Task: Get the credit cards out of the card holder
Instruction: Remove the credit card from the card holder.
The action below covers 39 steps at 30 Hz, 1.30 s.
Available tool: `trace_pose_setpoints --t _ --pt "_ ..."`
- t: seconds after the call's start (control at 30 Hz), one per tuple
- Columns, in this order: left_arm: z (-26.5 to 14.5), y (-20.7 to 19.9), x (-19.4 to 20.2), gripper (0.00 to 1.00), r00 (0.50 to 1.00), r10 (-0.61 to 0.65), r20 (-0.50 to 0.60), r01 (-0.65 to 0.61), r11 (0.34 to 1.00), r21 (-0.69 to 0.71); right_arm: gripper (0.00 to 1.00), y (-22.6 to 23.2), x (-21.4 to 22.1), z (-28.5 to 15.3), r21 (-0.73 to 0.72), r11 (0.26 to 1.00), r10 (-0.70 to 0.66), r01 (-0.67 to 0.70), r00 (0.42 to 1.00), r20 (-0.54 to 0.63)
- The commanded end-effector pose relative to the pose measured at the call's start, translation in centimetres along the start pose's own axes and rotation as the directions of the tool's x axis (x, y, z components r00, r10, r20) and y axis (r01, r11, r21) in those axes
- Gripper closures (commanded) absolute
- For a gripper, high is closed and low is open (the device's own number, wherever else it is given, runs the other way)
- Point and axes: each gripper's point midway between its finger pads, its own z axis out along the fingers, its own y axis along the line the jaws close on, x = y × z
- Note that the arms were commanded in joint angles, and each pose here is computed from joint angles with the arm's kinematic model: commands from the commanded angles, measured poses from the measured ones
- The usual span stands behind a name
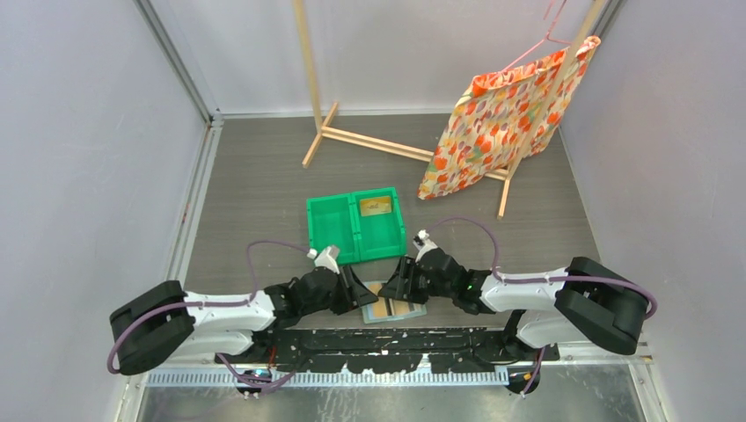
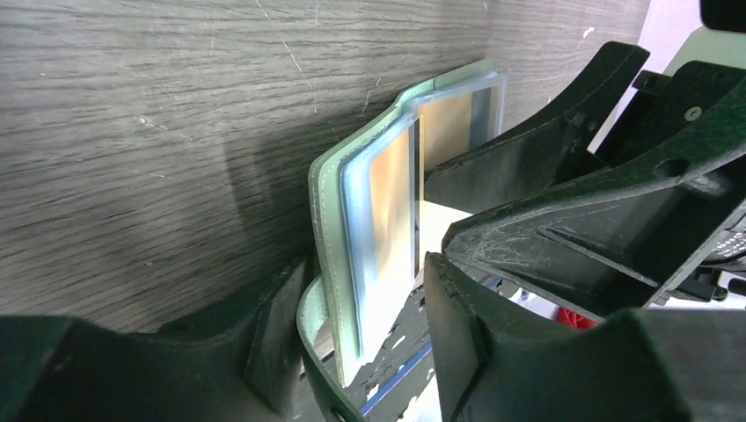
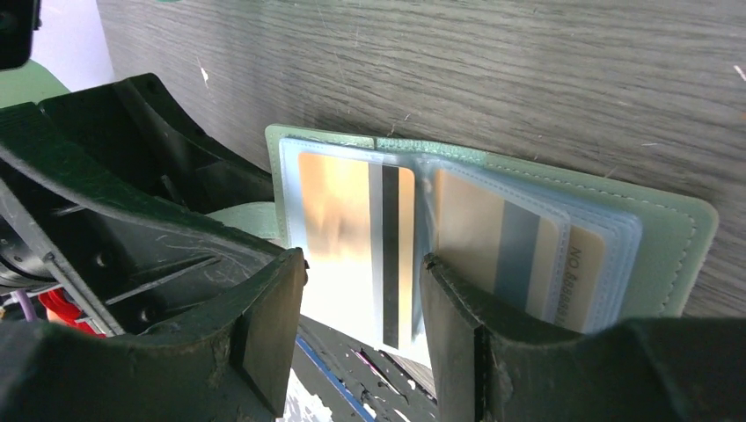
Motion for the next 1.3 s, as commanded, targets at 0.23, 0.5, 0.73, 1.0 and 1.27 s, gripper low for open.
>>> trace_pose_setpoints --t 0.23,0.5,0.73,1.0,1.27 --pt "1.2 -2.1 -0.1 0.78 1.000 0.003 -0.005 -0.003 0.998 0.061 0.43 -1.3 0.1 -0.2 0.043 0.999 0.005 -0.005 1.000 0.002" --pt "0.4 -2.7 -0.9 0.99 0.999 -0.037 0.039 0.032 0.993 0.114 0.43 -1.2 -0.1 -0.4 -0.004 0.998 0.065 -0.065 0.998 0.005" --pt "-1.7 -3.4 -2.0 0.99 0.993 -0.056 0.100 0.034 0.979 0.202 0.43 0.2 -0.5 -1.3 -0.082 0.992 0.097 -0.096 0.995 0.010" --pt "-4.9 -4.6 -3.2 0.99 0.983 -0.086 0.164 0.028 0.945 0.327 0.42 4.9 -2.1 -3.4 -0.266 0.959 0.115 -0.098 0.992 0.050" --pt "-7.4 -5.0 -3.8 0.99 0.973 -0.128 0.190 0.040 0.912 0.407 0.42 8.2 -2.6 -4.6 -0.391 0.914 0.133 -0.111 0.991 0.029"
